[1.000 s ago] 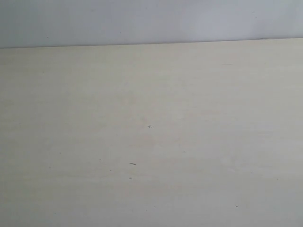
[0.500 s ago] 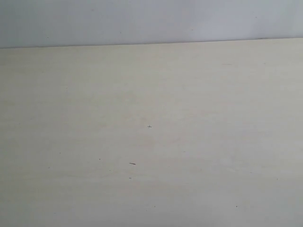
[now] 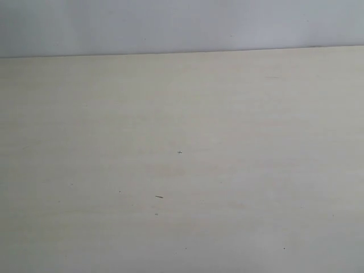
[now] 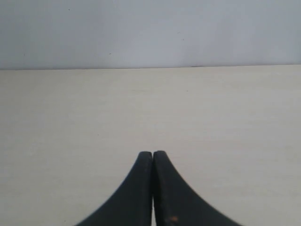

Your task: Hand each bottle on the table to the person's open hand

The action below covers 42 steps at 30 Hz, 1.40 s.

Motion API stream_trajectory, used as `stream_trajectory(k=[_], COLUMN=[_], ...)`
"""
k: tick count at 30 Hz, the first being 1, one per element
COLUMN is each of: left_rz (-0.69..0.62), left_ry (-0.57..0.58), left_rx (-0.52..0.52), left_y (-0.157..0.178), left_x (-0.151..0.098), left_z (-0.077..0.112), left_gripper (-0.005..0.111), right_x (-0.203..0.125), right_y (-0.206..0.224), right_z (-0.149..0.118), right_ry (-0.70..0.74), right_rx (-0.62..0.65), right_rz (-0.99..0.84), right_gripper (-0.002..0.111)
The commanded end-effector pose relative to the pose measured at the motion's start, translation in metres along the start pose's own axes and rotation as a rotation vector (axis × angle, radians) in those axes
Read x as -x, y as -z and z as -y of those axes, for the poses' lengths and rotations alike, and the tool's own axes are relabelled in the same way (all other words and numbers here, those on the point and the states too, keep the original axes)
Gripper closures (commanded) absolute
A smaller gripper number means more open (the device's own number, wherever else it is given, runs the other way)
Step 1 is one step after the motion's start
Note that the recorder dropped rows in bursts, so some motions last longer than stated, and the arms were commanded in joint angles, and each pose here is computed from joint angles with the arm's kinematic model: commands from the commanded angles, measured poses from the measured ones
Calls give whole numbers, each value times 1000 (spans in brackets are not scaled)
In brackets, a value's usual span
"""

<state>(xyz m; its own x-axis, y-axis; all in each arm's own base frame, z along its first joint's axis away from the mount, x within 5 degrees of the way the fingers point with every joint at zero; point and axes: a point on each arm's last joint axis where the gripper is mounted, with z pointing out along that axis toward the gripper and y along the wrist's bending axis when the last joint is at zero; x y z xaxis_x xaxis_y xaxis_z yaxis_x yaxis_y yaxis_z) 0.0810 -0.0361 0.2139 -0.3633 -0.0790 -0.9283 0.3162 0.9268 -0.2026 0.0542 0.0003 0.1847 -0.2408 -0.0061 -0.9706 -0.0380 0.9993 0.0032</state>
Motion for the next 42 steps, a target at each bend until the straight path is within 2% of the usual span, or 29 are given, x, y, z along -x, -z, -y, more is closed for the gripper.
stream_trajectory(k=[1,22,24,25,31,42], left_rz=[6,6,16,28,85,189], left_ry=[0,-17,-64,-38,70,184], left_rx=[3,8,52,103,261,389], left_y=[0,0,0,1,3,8], left_x=[0,0,1,2,6,13], left_z=[-1,-2,-6,-10,-25,-38], left_gripper=[107,107,107,107,107,107], right_x=[0,-1,0,0,0,0], right_y=[0,0,0,0,0,0], right_z=[0,0,0,0,0,0], right_ry=[0,2,2,2,0,2], right_rx=[-4,-5,-5,-5,-5,-5], right_rz=[15,9,10,10,10,10], right_gripper=[108,108,108,108,108,108])
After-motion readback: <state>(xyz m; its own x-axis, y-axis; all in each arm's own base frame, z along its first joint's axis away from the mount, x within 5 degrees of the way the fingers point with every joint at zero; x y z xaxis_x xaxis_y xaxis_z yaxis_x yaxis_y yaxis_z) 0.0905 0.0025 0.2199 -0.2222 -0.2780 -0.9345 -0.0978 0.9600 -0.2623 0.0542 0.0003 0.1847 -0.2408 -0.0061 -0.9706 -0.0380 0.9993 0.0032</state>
